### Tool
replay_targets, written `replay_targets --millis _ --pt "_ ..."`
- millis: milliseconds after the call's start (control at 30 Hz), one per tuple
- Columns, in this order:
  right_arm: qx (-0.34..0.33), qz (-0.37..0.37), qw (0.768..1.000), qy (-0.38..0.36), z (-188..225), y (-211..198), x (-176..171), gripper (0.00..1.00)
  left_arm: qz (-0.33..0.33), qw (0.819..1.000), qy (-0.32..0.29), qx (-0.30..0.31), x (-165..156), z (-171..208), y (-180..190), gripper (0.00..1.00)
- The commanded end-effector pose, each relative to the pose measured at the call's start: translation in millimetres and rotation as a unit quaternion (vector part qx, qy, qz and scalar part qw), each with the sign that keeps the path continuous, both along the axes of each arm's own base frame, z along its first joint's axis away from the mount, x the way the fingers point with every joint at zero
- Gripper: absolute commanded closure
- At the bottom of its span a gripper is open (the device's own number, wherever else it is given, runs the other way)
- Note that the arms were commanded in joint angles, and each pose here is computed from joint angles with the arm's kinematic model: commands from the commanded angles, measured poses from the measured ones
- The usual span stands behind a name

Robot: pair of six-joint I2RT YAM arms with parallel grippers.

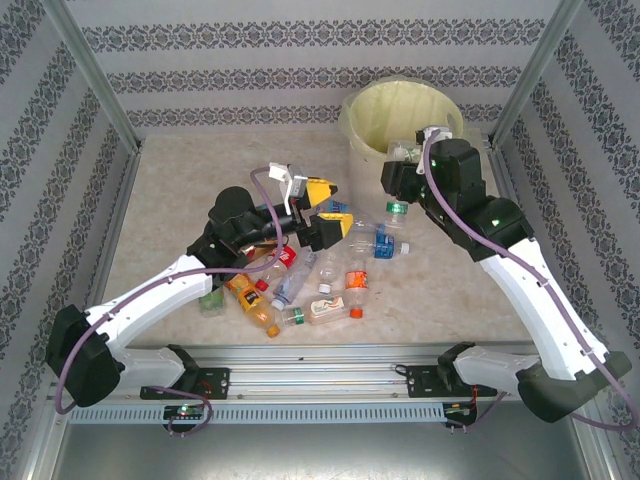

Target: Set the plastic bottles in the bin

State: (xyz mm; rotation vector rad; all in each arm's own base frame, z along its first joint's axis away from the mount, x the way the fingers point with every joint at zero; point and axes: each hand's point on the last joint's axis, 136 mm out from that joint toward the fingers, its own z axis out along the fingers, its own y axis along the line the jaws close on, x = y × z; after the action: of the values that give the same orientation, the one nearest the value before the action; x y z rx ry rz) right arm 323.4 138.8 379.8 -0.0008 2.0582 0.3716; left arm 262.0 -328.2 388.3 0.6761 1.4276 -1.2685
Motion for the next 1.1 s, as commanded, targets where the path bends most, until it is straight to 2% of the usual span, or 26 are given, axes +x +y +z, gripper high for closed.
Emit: replay_targets --millis 0,533,733,1067 --pt "-0.011 -0.013 0.999 -0.046 30.5 -6.5 11.4 0.47 -0.004 0.998 -0.033 -0.046 -2.6 33.4 3.6 0.0" --pt "0.012 -0.039 0.995 -0.09 84.3 -23.8 68.9 0.48 0.011 0.999 -0.024 -0.046 5.4 26.3 9.8 0.0" --pt "0.009 -0.056 0.995 -0.08 82.9 -34.1 99.9 0.49 0.017 0.999 -0.02 -0.032 8.0 17.7 10.1 0.0" --pt "0.0 -0.076 0.996 -0.044 57.3 -46.4 145.0 0.5 0.028 0.999 -0.019 0.002 12.6 3.4 8.8 0.0"
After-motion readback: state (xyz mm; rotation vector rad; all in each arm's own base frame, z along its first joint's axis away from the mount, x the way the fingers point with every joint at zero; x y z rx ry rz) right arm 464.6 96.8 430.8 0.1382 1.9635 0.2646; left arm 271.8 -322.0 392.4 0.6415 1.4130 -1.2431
